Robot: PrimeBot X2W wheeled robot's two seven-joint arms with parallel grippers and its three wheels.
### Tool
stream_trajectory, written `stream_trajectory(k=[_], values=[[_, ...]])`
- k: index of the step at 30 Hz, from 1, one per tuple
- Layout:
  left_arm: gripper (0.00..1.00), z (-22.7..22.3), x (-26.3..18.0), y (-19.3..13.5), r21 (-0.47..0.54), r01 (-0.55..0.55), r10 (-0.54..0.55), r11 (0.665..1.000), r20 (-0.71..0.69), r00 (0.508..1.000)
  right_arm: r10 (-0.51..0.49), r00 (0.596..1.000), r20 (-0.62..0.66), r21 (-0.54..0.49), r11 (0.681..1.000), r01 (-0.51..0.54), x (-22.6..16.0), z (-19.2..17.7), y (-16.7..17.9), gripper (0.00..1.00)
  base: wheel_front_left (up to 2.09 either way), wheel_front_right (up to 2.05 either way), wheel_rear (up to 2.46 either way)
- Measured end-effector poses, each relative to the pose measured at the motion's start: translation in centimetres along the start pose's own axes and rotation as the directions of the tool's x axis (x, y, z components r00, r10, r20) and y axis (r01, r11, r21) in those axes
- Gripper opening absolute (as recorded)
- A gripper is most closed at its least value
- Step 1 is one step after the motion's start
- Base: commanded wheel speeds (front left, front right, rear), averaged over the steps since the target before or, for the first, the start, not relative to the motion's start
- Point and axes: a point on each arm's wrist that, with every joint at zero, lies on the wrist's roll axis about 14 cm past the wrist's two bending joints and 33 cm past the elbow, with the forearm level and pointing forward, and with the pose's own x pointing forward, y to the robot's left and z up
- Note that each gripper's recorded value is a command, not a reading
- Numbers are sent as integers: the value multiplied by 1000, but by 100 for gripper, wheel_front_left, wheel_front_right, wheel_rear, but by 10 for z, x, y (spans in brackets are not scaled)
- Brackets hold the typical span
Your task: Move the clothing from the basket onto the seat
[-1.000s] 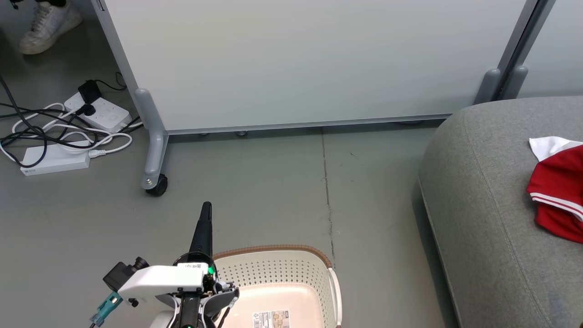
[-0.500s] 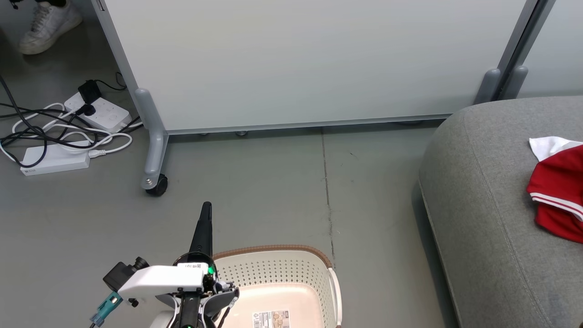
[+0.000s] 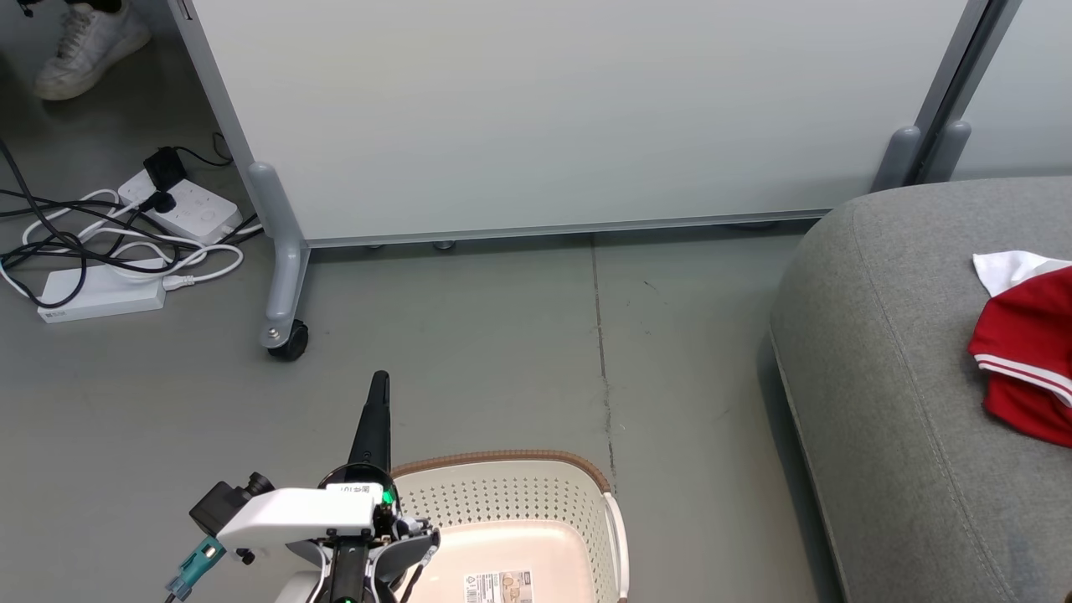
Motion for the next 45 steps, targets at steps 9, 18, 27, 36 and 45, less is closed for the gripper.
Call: stream_trajectory(k=[9,18,27,36,45], values=[[0,0,0,0,0,0,0,1000,0,1000,0,1000,-2,0,1000,0,0,0,0,0,0,0,0],[0,0,0,0,0,0,0,1000,0,1000,-2,1000,-1,-3,1000,2,0,0,0,0,0,0,0],[0,0,0,0,0,0,0,1000,0,1000,-2,1000,-1,-2,1000,2,0,0,-1,0,0,0,0],[0,0,0,0,0,0,0,1000,1,1000,-3,1000,-1,-2,1000,3,0,0,-1,0,0,0,0],[0,0,0,0,0,0,0,1000,1,1000,-3,1000,-2,-2,1000,3,0,0,-1,0,0,0,0]])
